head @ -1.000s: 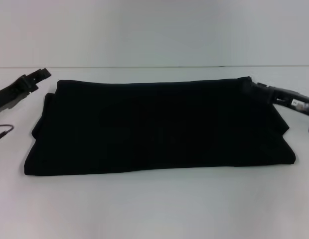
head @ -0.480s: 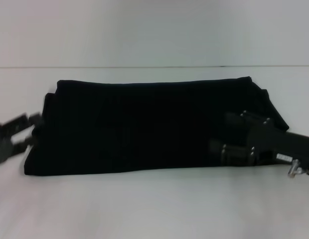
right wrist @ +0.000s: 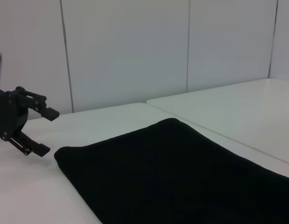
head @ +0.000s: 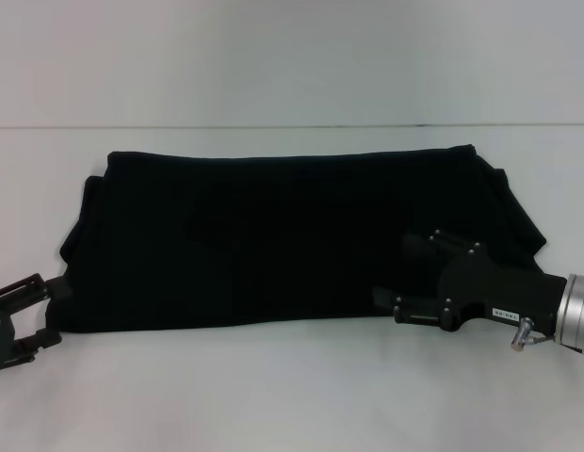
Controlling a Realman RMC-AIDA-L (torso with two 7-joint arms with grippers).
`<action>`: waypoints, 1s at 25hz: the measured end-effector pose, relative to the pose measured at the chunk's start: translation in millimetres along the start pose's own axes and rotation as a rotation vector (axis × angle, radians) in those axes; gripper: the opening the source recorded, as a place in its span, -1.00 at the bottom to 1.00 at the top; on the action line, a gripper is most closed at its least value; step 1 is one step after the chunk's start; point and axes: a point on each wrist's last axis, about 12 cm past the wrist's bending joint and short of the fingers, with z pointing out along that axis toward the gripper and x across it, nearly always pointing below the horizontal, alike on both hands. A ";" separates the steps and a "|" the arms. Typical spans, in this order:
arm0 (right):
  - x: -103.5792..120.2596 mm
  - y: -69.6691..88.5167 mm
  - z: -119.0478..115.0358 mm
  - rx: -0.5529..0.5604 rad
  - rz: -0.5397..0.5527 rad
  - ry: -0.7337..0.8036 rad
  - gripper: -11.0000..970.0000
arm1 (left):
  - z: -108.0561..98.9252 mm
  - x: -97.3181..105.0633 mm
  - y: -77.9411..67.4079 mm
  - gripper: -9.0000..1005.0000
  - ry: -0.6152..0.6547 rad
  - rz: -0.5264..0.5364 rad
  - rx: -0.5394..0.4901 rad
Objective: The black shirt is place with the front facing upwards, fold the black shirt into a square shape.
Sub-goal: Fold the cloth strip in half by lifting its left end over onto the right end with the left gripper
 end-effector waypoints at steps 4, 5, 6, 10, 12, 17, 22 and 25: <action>0.6 -0.2 0.0 0.008 0.005 -0.002 0.94 | 0.3 -2.1 3.0 0.77 -0.020 -0.032 -0.024; 0.9 -0.4 -0.1 0.011 0.006 -0.001 0.94 | 0.3 -2.5 4.1 0.77 -0.024 -0.039 -0.034; 1.2 -0.6 -0.2 0.013 0.007 0.001 0.94 | 0.2 -2.8 5.6 0.77 -0.027 -0.047 -0.046; 1.5 -0.8 -0.2 0.016 0.011 0.002 0.94 | -0.8 -4.3 13.6 0.77 -0.046 -0.082 -0.112; 1.6 -0.8 -0.2 0.016 0.012 0.002 0.94 | -0.4 -5.4 13.7 0.77 -0.052 -0.085 -0.117; 1.7 -1.3 -0.1 0.019 0.011 0.005 0.95 | 3.9 -9.8 11.6 0.77 -0.069 -0.087 -0.121; 2.5 -0.3 0.7 0.018 0.017 0.005 0.95 | 11.5 -13.8 7.3 0.77 -0.063 -0.084 -0.122; 2.7 0.0 1.4 0.018 0.019 0.005 0.95 | 16.0 -15.8 4.6 0.77 -0.062 -0.079 -0.121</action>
